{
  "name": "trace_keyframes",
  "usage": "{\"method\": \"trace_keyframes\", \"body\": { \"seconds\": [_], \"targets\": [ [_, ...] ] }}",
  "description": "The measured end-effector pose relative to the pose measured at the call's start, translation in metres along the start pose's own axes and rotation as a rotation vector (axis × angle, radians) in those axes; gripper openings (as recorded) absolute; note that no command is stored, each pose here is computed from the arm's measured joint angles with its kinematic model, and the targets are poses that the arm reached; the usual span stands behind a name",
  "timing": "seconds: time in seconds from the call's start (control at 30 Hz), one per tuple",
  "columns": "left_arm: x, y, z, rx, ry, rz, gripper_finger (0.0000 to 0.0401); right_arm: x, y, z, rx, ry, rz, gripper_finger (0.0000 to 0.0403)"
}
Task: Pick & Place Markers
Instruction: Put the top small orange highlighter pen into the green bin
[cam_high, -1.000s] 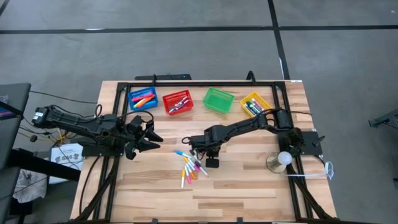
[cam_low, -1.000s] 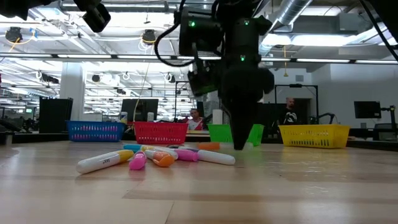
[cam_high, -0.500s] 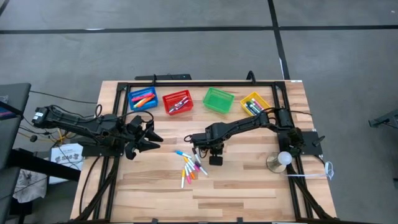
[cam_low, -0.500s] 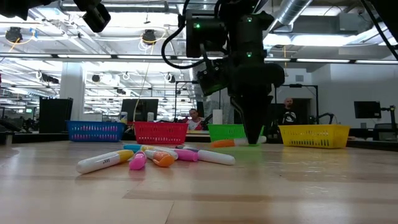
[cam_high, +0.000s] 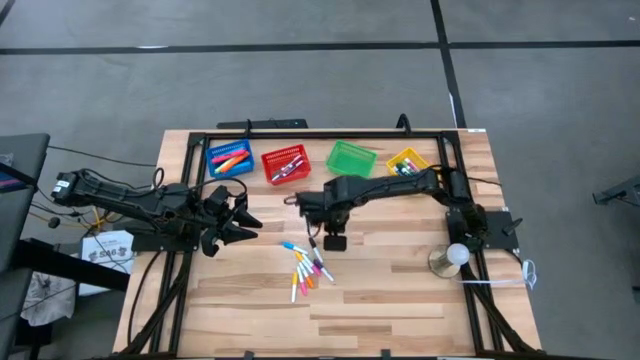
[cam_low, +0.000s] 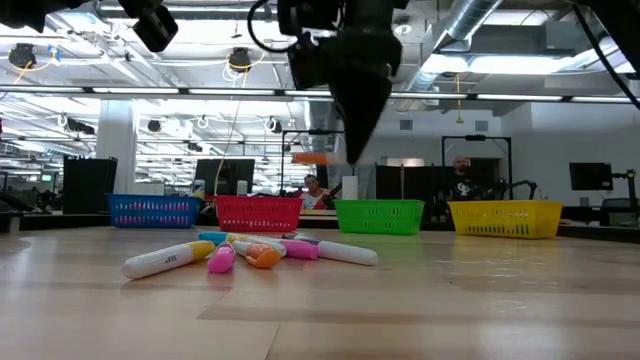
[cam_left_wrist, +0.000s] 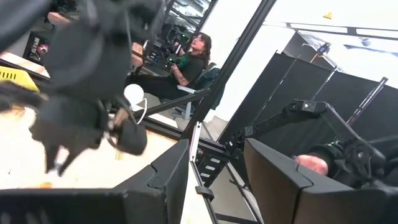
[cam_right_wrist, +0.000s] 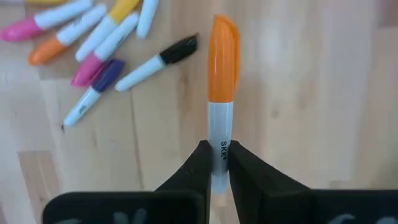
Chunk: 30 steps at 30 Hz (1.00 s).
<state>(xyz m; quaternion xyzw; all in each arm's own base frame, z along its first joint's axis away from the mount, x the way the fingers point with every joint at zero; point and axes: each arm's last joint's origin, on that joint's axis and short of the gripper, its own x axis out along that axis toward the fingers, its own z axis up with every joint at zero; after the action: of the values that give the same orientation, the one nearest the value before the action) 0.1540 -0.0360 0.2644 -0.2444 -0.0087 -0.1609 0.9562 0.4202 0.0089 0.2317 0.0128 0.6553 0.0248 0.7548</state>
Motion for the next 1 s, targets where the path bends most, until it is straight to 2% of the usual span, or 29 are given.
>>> {"method": "trace_keyframes", "body": {
  "seconds": [0.23, 0.43, 0.77, 1.0],
  "targets": [
    [0.0, 0.0, 0.0, 0.0, 0.0, 0.0, 0.0154, -0.04, -0.038, 0.005, 0.008, -0.038, -0.04, 0.0027],
    [0.0, 0.0, 0.0, 0.0, 0.0, 0.0, 0.0154, -0.063, -0.09, -0.005, 0.055, -0.017, -0.097, 0.0032],
    [0.0, 0.002, 0.001, 0.023, -0.028, 0.053, 0.0154, -0.072, -0.189, -0.046, 0.26, 0.033, -0.102, 0.0026],
    [-0.001, 0.005, 0.003, 0.027, -0.055, 0.104, 0.0154, -0.068, -0.228, -0.071, 0.373, 0.031, -0.039, 0.0045]
  ]
}}
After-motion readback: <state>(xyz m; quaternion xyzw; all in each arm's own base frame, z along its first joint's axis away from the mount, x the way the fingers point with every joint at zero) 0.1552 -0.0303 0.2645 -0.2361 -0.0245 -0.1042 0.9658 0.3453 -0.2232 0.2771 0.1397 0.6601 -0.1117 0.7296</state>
